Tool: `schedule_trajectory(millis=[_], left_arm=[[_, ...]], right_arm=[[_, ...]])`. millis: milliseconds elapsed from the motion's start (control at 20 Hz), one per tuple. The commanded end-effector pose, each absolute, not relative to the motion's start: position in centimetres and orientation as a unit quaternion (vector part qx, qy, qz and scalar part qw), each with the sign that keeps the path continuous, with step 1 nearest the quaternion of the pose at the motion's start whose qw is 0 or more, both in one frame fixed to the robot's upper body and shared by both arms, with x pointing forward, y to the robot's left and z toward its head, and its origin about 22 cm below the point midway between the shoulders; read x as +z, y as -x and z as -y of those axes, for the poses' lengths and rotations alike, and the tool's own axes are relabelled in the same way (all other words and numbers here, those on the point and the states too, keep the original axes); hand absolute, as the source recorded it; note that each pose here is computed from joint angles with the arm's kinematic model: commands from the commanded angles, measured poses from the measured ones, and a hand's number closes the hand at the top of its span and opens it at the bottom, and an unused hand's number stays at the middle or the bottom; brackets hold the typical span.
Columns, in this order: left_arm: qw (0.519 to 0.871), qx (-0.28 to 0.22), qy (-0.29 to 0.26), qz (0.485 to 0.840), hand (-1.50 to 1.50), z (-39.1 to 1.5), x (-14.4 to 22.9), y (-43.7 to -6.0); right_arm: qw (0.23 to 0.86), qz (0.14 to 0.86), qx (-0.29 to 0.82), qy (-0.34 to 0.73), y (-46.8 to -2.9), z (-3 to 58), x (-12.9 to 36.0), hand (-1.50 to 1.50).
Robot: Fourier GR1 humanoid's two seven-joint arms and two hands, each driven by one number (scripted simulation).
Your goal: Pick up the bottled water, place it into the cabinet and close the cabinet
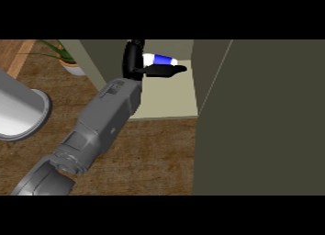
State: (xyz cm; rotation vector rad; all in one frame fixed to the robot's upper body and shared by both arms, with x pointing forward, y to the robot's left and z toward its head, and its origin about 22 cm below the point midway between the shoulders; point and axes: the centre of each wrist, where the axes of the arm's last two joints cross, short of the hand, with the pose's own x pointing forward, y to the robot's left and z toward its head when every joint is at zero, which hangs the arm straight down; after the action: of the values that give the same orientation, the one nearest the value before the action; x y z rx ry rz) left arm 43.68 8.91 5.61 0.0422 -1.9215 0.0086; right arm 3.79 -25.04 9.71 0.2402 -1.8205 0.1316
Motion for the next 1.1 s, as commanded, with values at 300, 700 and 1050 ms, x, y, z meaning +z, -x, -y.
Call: schedule_trajectory(millis=[300,700,1050], left_arm=[[0.581,0.010,0.044,0.813,-1.50,-8.2,3.0,-40.8],[0.574,0.024,0.173,0.800,-1.50,-7.7,0.5,-36.4],[0.554,0.009,0.233,0.799,-1.50,-6.1,1.1,-30.6]], right_arm=[[0.602,0.791,0.045,-0.100,-3.3,24.1,13.3,-1.50],[0.604,0.790,0.043,-0.093,-3.5,23.7,12.1,-1.50],[0.611,0.785,0.042,-0.086,-3.6,23.4,11.4,-1.50]])
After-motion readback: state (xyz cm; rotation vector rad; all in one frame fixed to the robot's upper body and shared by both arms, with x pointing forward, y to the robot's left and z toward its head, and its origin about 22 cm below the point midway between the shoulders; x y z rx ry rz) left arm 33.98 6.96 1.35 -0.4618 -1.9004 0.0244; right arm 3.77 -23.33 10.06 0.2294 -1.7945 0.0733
